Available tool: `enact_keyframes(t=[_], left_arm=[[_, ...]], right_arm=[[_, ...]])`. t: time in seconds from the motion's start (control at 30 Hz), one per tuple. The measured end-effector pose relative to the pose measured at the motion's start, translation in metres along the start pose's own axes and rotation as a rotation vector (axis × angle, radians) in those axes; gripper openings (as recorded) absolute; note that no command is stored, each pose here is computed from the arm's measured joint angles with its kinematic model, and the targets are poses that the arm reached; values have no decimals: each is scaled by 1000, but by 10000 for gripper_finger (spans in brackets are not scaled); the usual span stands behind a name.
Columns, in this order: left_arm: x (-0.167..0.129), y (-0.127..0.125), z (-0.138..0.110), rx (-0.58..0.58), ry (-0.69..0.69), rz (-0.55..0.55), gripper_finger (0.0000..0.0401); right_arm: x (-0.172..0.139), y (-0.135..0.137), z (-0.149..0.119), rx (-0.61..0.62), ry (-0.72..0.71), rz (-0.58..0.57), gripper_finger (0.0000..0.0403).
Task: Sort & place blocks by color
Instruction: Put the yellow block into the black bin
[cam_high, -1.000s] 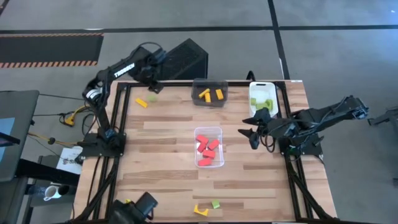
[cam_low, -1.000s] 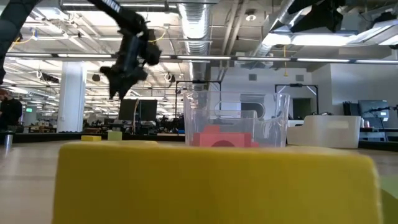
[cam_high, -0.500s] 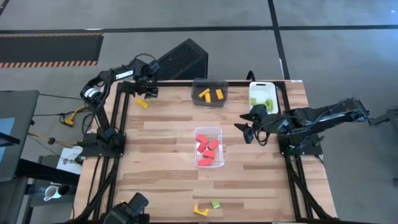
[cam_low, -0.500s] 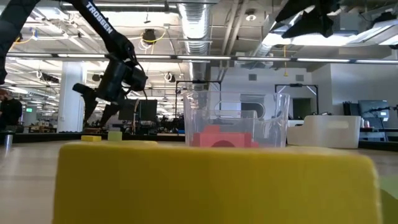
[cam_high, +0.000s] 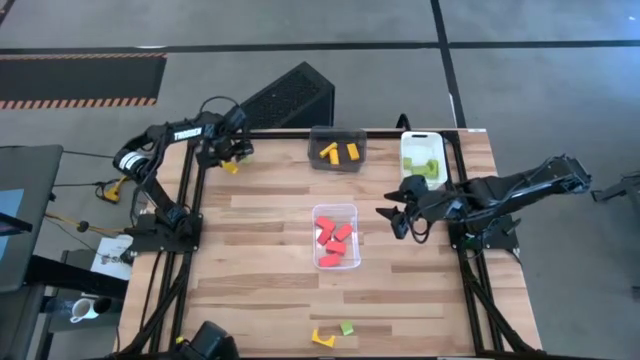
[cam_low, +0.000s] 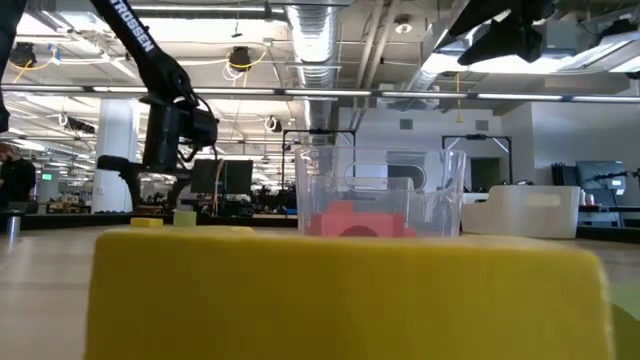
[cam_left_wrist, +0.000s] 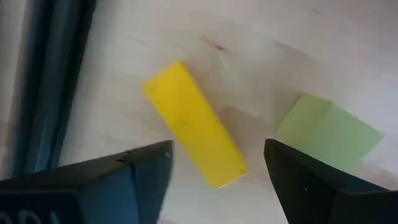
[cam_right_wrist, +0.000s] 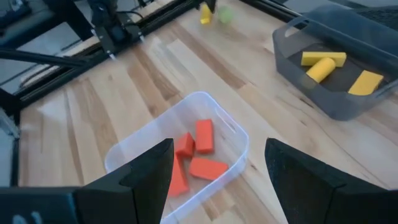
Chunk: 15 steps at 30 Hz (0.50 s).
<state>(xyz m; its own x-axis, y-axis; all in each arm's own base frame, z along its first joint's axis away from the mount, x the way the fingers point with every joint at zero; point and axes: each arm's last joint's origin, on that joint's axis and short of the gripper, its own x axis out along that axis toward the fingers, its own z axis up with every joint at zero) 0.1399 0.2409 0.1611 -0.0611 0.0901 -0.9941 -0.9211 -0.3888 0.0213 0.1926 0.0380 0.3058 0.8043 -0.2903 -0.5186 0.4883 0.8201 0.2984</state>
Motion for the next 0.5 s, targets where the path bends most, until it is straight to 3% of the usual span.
enact_keyframes(t=[0.5], left_arm=[[1,2,-5,-314,-18,46,235]], right_arm=[[-6,8,-7,-21,21,48,276]])
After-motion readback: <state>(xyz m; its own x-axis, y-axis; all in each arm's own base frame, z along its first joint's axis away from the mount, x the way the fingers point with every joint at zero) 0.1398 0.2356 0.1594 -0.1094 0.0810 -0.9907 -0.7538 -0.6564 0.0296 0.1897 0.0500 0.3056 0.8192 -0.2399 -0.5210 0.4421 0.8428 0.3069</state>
